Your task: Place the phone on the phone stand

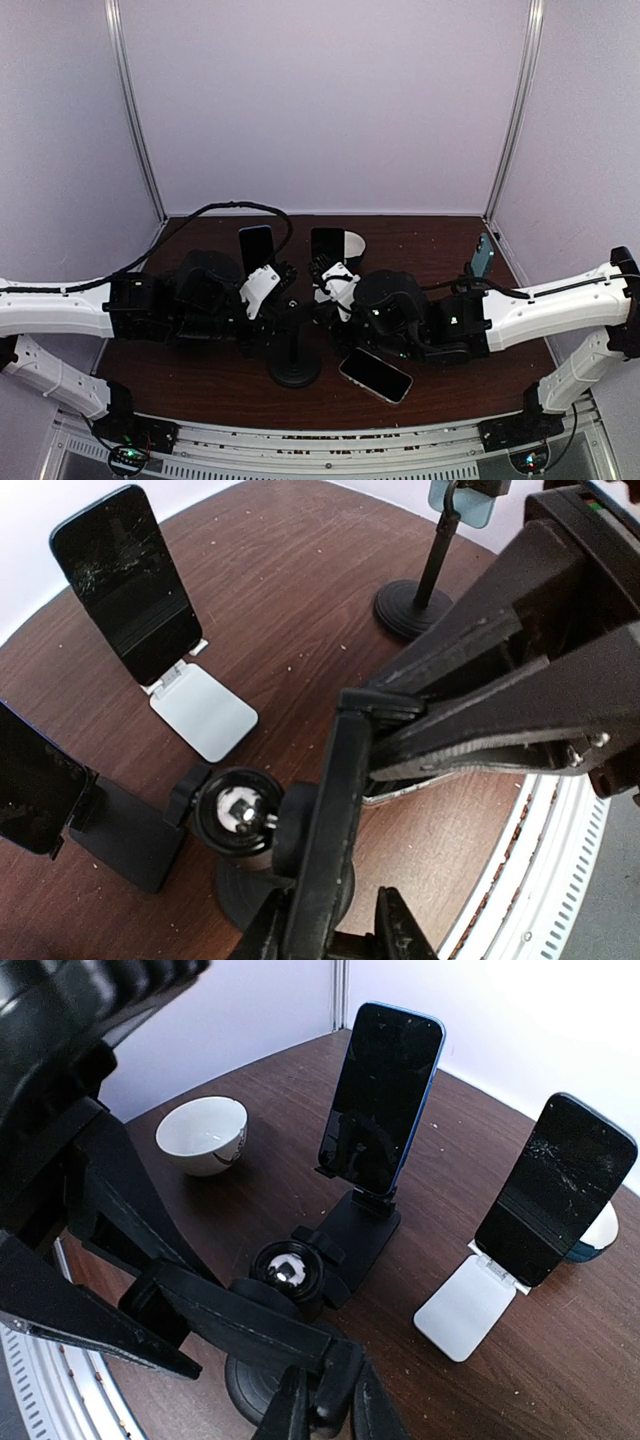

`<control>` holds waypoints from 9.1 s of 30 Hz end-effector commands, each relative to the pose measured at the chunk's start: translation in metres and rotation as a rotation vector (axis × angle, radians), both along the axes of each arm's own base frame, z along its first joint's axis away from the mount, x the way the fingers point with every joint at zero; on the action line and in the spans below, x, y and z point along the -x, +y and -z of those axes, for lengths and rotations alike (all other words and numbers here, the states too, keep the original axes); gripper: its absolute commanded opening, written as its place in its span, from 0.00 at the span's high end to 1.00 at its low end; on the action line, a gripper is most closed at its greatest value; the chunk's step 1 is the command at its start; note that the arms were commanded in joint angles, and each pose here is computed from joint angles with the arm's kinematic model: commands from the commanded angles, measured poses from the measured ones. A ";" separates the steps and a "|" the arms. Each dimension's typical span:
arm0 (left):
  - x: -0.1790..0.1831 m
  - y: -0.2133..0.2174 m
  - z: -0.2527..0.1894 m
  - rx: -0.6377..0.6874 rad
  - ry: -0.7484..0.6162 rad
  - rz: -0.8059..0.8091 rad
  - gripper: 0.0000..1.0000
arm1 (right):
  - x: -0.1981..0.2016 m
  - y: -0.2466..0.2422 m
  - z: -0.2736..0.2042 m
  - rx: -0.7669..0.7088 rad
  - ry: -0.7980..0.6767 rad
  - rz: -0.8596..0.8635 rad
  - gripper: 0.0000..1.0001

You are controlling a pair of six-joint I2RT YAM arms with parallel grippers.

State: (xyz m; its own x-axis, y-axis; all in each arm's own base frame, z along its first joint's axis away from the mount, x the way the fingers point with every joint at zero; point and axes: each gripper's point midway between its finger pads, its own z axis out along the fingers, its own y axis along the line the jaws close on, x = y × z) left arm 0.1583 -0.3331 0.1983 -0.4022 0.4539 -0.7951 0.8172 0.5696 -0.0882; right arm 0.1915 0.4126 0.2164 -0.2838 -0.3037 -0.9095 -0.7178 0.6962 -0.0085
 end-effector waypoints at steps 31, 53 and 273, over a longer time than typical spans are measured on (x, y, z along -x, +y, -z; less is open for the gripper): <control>0.016 0.056 0.041 -0.217 0.029 0.000 1.00 | -0.102 -0.173 0.051 0.304 0.052 0.485 1.00; 0.024 0.058 0.051 -0.159 0.044 0.020 1.00 | -0.122 -0.176 0.057 0.321 0.019 0.511 1.00; -0.046 0.082 -0.031 -0.031 -0.239 -0.049 0.17 | -0.004 -0.127 0.112 0.673 0.520 -0.010 0.00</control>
State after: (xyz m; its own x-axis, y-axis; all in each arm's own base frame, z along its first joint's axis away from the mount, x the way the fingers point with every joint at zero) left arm 0.2018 -0.2535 0.2285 -0.2274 0.4854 -0.8442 0.7959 0.5921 0.1261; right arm 0.2094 0.2964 0.1315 -0.6001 -0.6368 -0.4841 -0.7021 0.7093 -0.0627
